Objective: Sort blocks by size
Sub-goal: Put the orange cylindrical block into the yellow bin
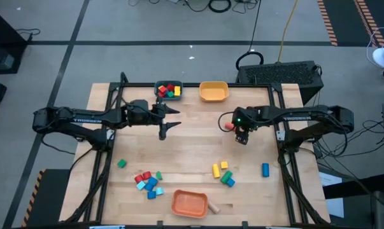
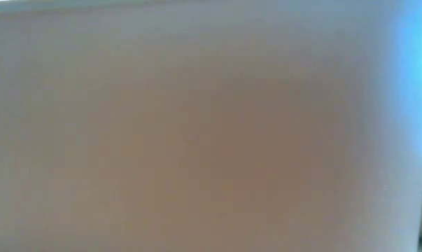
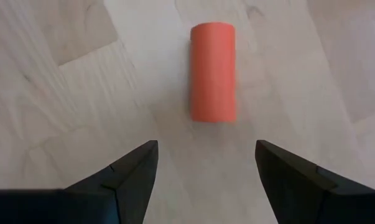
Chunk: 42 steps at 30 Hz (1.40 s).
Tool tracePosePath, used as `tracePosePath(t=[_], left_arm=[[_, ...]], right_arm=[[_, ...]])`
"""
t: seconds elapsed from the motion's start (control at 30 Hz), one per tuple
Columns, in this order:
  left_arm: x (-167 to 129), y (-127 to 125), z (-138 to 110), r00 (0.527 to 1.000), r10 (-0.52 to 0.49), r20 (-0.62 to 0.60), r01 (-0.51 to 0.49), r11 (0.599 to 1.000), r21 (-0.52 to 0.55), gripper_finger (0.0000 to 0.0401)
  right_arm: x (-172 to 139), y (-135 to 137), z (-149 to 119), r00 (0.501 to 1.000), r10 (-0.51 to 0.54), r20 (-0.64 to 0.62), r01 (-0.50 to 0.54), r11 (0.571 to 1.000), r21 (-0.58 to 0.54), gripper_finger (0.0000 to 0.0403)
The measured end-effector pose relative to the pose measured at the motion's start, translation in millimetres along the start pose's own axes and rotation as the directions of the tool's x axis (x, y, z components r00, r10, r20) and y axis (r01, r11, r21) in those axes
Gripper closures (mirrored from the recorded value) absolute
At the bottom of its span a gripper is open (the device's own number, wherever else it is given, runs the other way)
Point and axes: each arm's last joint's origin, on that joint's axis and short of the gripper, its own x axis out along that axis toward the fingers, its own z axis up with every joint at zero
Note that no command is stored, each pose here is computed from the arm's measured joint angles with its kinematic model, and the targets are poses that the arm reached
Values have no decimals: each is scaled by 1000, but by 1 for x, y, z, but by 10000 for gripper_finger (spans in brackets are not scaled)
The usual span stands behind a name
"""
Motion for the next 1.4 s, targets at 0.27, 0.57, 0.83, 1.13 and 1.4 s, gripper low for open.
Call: tracePosePath(t=[0.27, 0.57, 0.83, 1.13, 1.4], left_arm=[[22, -2, -17, 998, -11, -60, 10, 1000, -18, 175], [36, -7, -25, 998, -25, -63, 24, 999, -25, 175], [36, -7, -24, 999, -24, -42, 22, 999, -38, 175], [37, -14, -23, 998, -46, -40, 45, 999, -30, 175], [37, -14, -23, 998, -45, -40, 44, 999, -26, 175]], right_arm=[[8, 8, 2, 989, 70, 129, -80, 994, 74, 148], [11, 28, 4, 947, -42, 317, 22, 998, 65, 148], [11, 32, 0, 947, -88, 309, 83, 996, 29, 148], [14, 20, -1, 967, -56, 247, 48, 998, 39, 148], [19, 9, 0, 978, -46, 204, 39, 998, 39, 148]])
